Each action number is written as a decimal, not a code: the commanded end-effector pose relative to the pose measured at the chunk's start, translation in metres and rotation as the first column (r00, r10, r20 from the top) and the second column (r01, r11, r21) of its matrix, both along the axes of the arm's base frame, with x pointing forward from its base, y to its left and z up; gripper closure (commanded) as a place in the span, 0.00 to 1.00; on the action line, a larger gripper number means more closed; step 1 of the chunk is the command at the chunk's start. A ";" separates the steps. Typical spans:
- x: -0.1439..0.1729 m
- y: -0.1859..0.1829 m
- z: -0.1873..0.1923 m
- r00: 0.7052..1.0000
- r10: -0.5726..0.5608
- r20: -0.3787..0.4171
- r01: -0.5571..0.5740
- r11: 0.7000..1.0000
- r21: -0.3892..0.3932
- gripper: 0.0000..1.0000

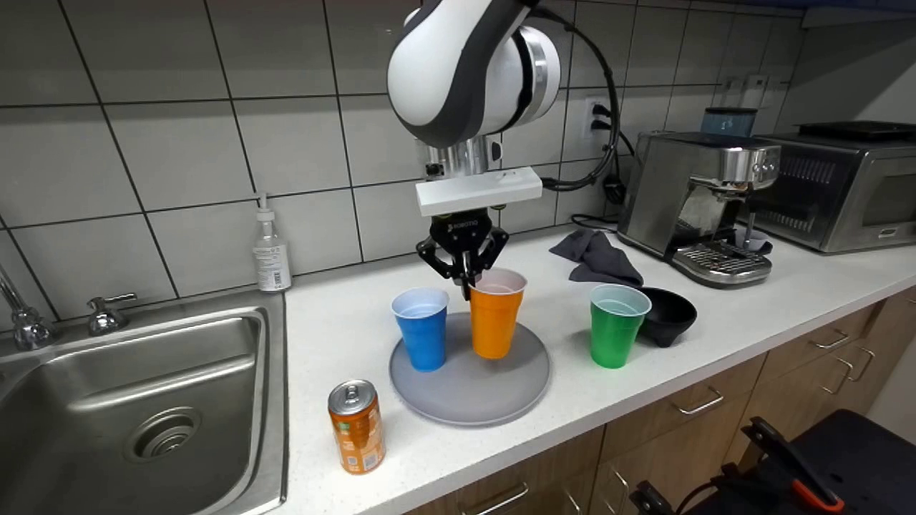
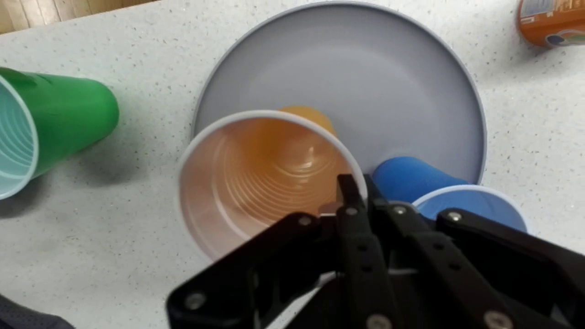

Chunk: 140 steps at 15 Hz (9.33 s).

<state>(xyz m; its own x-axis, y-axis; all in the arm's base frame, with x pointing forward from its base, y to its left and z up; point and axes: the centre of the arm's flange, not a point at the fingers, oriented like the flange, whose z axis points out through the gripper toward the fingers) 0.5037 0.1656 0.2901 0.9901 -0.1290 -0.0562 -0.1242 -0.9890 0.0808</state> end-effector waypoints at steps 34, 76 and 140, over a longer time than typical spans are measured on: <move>-0.033 0.038 -0.033 0.986 0.163 -0.041 -0.164 0.986 -0.022 0.99; 0.016 -0.118 0.001 0.987 -0.149 0.062 0.153 0.986 -0.064 0.00; -0.019 -0.162 -0.037 0.811 -0.577 0.099 0.585 0.800 -0.132 0.99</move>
<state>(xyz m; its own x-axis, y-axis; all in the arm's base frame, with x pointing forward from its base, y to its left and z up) 0.4896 -0.0081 0.2348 0.7310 -0.6810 0.0427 -0.6752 -0.7128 0.1898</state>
